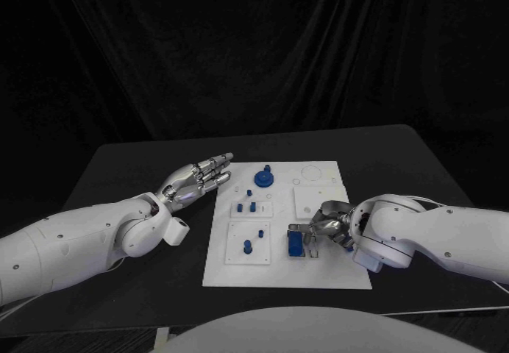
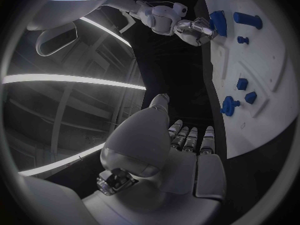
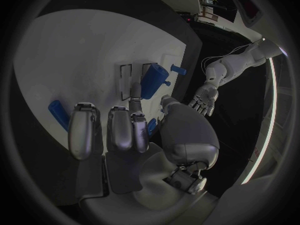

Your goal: Assemble the parts on the task board

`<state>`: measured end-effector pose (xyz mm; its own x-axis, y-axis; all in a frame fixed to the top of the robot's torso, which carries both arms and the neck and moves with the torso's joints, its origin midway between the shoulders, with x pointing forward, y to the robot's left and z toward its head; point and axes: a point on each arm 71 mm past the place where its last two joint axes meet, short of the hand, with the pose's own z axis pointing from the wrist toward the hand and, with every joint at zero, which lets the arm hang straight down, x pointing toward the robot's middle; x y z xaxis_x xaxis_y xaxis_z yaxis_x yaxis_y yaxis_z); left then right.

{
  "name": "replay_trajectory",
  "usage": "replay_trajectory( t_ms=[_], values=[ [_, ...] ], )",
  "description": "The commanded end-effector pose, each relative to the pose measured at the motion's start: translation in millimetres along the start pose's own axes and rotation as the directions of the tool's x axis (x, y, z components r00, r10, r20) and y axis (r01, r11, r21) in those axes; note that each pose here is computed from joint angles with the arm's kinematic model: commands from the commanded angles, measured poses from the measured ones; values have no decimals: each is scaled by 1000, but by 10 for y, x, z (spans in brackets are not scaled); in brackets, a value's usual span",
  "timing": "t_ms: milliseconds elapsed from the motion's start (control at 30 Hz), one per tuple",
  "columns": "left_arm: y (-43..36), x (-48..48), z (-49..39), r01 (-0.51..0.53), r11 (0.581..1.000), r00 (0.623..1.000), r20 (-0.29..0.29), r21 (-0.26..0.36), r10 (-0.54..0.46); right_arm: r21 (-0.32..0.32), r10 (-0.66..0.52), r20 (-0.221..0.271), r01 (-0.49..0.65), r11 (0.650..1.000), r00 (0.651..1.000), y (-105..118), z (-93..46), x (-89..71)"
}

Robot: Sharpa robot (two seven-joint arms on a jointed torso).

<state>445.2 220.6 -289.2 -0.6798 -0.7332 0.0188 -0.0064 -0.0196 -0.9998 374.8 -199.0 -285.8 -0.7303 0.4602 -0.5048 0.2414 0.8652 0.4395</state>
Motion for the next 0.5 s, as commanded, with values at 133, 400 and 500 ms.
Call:
replay_trajectory(
  t_ms=[133, 400, 500],
  values=[
    [3, 19, 5, 14, 1000, 1000, -13, 8, -14, -52, 46, 61, -43, 998, 997, -4, -60, -34],
    [3, 15, -1, 14, 1000, 1000, -11, 10, -14, -199, 46, 128, -20, 980, 991, 46, -222, -135],
    [0, 15, -2, 13, 1000, 1000, -10, 15, -13, -274, 23, 173, 26, 961, 985, 82, -288, -165]
  ],
)
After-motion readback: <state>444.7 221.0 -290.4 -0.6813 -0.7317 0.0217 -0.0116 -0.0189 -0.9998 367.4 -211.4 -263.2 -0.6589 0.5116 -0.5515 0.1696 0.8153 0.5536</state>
